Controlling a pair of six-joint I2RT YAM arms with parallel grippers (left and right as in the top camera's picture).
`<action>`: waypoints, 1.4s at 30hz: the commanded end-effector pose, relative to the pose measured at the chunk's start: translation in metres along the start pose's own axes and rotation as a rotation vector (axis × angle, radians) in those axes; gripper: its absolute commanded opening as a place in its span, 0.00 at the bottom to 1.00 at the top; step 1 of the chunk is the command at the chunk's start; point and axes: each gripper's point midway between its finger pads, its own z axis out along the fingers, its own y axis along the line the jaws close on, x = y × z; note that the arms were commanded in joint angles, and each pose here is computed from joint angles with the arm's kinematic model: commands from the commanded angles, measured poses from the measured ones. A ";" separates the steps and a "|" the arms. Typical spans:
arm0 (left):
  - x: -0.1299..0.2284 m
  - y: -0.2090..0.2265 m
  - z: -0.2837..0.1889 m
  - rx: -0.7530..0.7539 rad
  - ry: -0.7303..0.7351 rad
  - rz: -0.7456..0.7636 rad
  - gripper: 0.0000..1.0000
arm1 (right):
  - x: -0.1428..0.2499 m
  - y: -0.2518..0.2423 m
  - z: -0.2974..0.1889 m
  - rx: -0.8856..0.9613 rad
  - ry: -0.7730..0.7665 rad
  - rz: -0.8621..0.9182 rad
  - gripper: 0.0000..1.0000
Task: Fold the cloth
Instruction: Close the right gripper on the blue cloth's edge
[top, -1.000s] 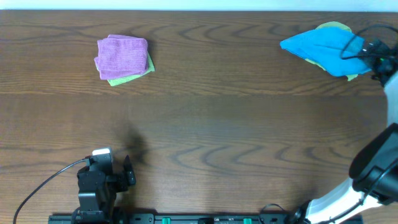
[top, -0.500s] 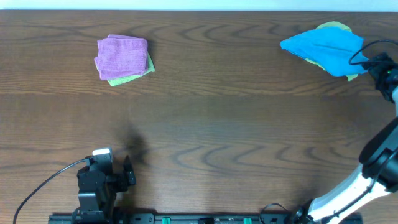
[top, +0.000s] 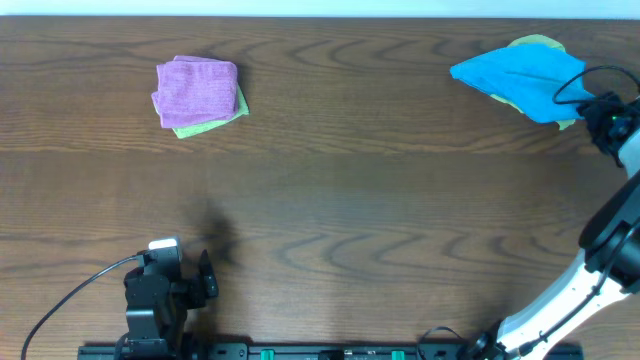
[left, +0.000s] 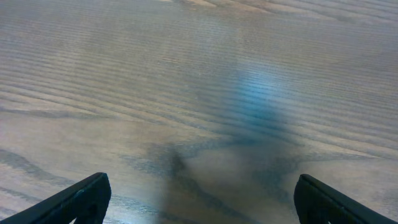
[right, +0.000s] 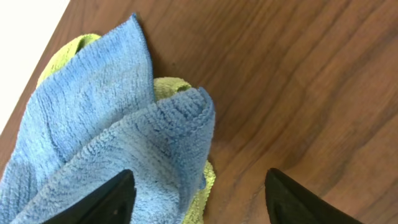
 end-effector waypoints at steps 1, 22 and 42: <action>0.015 0.005 0.001 -0.025 0.054 0.030 0.95 | -0.005 0.003 0.003 -0.014 -0.010 0.014 0.55; 0.015 0.005 0.001 -0.025 0.054 0.030 0.95 | -0.014 -0.004 0.011 0.011 -0.066 -0.003 0.61; 0.015 0.005 0.001 -0.025 0.054 0.030 0.95 | -0.028 0.010 -0.001 -0.026 -0.110 -0.033 0.01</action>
